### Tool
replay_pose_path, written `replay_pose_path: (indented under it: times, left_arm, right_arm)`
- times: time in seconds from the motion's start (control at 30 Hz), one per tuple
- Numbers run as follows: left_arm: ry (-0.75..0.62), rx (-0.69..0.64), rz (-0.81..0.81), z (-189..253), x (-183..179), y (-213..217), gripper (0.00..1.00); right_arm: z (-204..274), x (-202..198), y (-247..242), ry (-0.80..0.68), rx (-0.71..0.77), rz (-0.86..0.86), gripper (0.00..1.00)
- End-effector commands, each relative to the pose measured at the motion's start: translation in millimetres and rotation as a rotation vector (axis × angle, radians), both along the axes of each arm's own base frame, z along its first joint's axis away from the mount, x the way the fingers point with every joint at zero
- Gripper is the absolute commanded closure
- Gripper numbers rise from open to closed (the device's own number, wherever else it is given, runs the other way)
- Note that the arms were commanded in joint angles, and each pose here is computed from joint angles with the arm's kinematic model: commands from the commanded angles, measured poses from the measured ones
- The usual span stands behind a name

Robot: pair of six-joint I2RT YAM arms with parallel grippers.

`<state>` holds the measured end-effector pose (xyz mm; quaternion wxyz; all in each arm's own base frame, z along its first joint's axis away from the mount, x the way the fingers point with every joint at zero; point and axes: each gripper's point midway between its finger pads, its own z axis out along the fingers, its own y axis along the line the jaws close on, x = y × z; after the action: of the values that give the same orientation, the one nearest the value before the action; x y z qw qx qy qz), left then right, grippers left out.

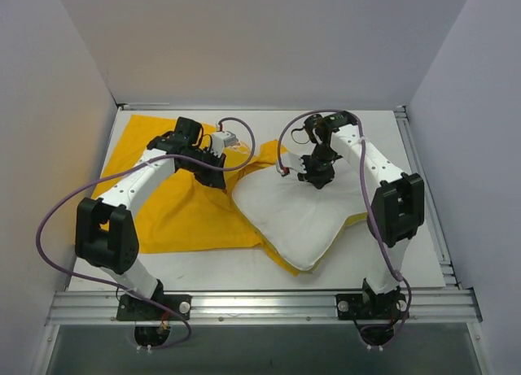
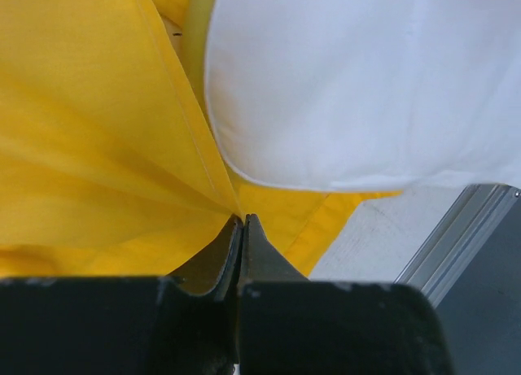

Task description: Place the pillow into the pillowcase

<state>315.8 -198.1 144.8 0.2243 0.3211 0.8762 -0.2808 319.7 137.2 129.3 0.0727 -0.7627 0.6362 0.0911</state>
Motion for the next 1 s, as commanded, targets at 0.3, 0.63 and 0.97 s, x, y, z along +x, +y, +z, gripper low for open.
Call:
replay_pose_path:
  times: [0.3,0.63,0.97]
  left_arm:
    - [-0.069,-0.021,-0.137,27.3,-3.7,-5.5,1.0]
    - [-0.092,-0.054,-0.208,51.6,23.1,-21.1,0.9]
    - [-0.045,-0.064,-0.307,48.6,10.8,-19.8,0.9]
  right_arm:
    - [37.6,58.4,15.1,-0.03,0.112,-0.24,1.0]
    - [24.1,57.7,67.6,0.005,0.182,-0.272,1.0]
    - [2.7,104.3,74.6,0.012,0.222,-0.506,1.0]
